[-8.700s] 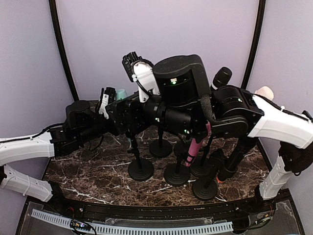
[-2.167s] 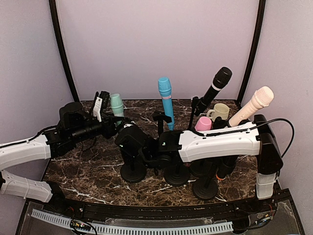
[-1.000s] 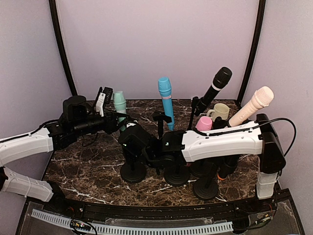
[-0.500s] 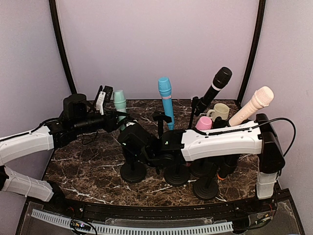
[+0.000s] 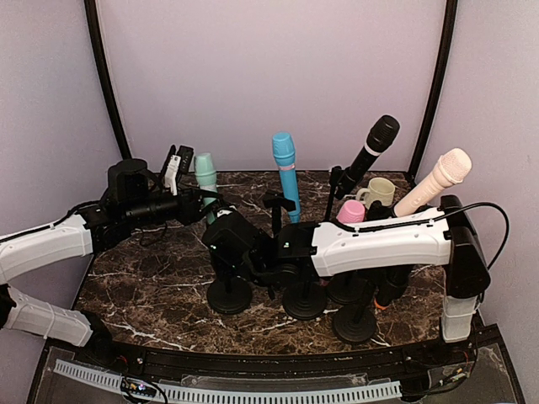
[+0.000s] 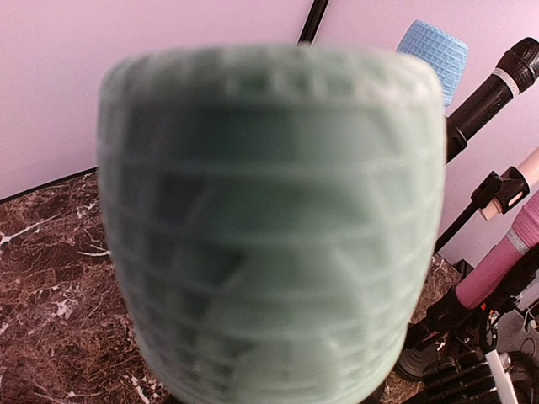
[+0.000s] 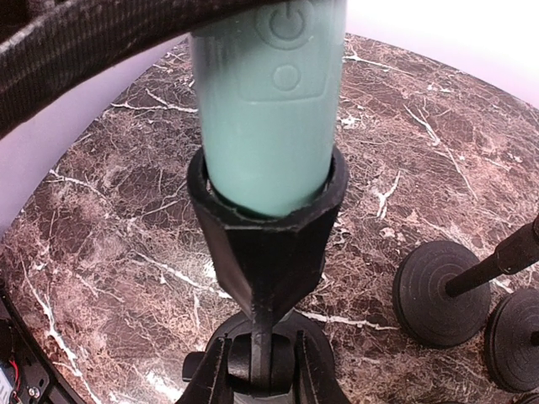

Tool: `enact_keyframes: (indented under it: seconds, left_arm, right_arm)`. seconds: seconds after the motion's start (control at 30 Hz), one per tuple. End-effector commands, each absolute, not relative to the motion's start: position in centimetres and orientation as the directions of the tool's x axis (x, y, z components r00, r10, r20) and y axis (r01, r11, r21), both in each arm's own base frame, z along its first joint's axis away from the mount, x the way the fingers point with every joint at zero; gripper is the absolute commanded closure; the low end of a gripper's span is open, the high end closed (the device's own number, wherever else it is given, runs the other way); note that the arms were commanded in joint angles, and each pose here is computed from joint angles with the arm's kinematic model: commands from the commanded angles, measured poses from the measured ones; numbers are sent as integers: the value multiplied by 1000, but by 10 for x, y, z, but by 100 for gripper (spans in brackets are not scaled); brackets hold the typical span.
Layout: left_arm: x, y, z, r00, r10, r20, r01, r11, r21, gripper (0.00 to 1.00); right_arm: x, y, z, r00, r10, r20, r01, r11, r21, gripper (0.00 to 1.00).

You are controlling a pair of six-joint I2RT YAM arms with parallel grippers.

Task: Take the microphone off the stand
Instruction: Remove the microphone from the microphone stand.

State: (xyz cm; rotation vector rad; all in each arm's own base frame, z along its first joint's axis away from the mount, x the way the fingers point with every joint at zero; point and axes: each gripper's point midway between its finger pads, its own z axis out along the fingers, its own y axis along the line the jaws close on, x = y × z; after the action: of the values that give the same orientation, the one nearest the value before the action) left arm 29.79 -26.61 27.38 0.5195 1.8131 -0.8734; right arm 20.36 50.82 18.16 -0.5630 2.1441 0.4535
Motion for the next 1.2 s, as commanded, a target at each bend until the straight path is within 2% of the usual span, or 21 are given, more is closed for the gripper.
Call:
enact_keyframes:
  seconds: [0.0, 0.87, 1.17]
  left_arm:
    - [307, -252, 384, -135, -256, -957, 735, 622, -270, 100]
    - [311, -245, 406, -92, -259, -961, 744, 624, -239, 100]
    - [314, -229, 411, -35, -207, -978, 689, 704, -173, 100]
  right_arm:
    - [178, 489, 117, -597, -433, -675, -591, 807, 5, 100]
    - [178, 488, 116, -600, -435, -671, -587, 809, 1, 100]
    - [179, 490, 121, -598, -429, -678, -585, 811, 3, 100]
